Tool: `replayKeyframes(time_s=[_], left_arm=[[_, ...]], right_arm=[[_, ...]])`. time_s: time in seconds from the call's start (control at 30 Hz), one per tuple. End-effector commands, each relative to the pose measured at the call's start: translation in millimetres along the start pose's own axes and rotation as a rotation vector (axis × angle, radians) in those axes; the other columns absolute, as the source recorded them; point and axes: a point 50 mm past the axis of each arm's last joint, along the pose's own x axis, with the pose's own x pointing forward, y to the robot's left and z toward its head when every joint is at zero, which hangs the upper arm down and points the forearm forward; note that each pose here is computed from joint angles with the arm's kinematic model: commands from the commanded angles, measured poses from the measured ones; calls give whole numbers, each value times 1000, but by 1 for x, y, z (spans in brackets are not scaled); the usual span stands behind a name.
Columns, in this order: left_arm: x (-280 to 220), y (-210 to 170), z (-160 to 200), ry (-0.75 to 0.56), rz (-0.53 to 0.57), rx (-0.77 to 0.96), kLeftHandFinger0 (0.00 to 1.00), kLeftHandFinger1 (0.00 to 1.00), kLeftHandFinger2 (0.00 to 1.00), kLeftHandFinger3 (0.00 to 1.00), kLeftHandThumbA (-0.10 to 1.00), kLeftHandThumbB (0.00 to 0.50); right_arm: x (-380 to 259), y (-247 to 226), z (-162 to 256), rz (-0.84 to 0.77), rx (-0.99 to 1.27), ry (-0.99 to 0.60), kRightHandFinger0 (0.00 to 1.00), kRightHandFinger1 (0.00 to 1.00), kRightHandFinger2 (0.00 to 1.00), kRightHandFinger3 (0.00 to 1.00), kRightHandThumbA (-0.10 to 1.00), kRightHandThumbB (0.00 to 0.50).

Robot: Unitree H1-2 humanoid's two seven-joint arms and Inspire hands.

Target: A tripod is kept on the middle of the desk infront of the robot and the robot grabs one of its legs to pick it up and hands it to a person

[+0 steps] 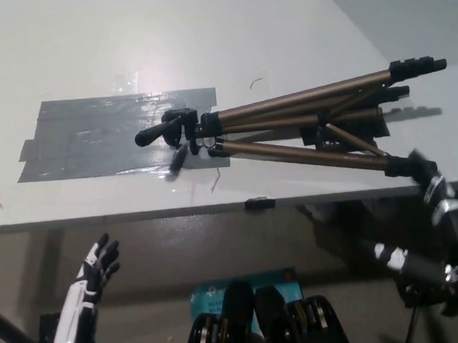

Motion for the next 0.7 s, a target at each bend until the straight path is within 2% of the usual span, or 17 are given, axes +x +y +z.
replayKeyframes(time_s=[0.0, 0.2, 0.3, 0.33, 0.37, 0.67], left_arm=[[-6, -8, 4, -61, -34, 18, 1000, 1000, 1000, 1000, 1000, 176], [-10, -10, 4, -56, -50, 16, 1000, 1000, 1000, 1000, 1000, 190], [-9, -9, 4, -54, -53, 9, 1000, 1000, 1000, 1000, 1000, 205], [-9, -9, 4, -51, -54, 7, 1000, 1000, 1000, 1000, 1000, 207], [-10, -9, 4, -50, -56, 8, 1000, 1000, 1000, 1000, 1000, 200], [-9, -8, 4, -51, -63, 19, 1000, 1000, 1000, 1000, 1000, 193]], right_arm=[[58, -20, 46, 70, -408, -137, 1000, 1000, 1000, 1000, 1000, 334], [115, -20, 57, 85, -594, -139, 1000, 1000, 1000, 1000, 1000, 404], [142, -20, 59, 85, -669, -137, 1000, 1000, 1000, 1000, 1000, 401], [151, -20, 59, 83, -699, -137, 1000, 1000, 1000, 1000, 1000, 368], [165, -20, 59, 85, -748, -132, 1000, 1000, 1000, 1000, 1000, 399], [228, 2, 55, 110, -974, -99, 1000, 1000, 1000, 1000, 1000, 441]])
